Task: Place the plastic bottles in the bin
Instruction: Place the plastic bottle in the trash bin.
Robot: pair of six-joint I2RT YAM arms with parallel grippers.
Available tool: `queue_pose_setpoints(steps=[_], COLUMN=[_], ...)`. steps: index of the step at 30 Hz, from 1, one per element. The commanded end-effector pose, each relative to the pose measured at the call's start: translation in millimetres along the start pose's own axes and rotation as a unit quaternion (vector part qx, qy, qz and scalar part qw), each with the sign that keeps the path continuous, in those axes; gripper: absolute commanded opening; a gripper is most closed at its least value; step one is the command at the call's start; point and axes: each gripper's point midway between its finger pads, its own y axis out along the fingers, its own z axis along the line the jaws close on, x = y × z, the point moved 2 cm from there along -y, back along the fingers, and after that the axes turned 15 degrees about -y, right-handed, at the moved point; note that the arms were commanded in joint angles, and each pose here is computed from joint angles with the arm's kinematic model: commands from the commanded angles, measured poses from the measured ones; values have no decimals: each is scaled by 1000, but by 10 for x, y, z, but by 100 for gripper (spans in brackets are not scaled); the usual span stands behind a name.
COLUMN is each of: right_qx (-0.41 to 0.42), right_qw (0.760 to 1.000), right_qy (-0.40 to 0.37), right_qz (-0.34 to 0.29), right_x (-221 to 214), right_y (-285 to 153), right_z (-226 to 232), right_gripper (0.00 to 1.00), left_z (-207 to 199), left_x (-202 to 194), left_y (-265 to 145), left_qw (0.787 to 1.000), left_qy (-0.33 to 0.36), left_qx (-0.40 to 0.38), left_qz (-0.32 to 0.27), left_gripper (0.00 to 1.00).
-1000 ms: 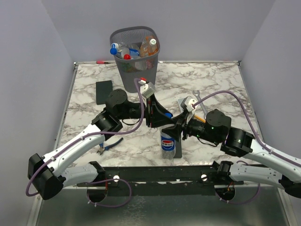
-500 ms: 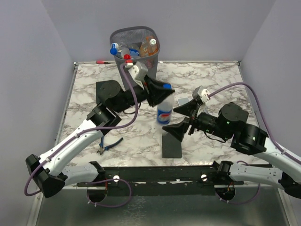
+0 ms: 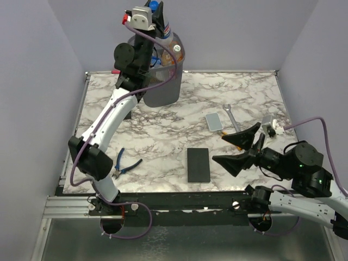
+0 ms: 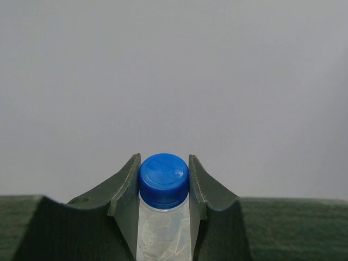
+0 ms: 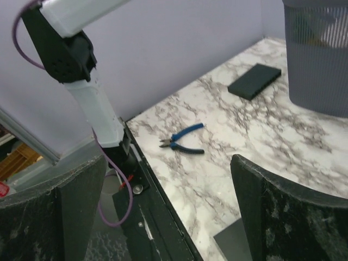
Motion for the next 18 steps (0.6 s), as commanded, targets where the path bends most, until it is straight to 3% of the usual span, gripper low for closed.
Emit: queue_pose_setpoints(steps=[1,8,10,13,17,18], right_qx=[-46,-77,-80,-85,-91,-92], right_qw=[998,995,995,995,994,994], right_qy=[25,28,29,31,31,30], right_qz=[33,49,46,45,48,49], right_x=[-337,-497,-520,-554,-590,-594], right_y=[32,37,48,63,88,98], right_z=[-123,-213,-225,-240,-256,-259], right_gripper=[100,100,100,100,100,100], left_z=[374,734,810,834,817,811], left_x=[-461,-1373,-1521,-1565,-1408,-1347], left_y=[114,14,-58,-110,-138,-148], left_qw=[997,991,989,988,988,988], left_qy=[62,99,104,106,105,104], left_qx=[44,89,102,106,108,109], left_qz=[-15,23,24,29,23,20], left_gripper=[0,0,17,62,95,99])
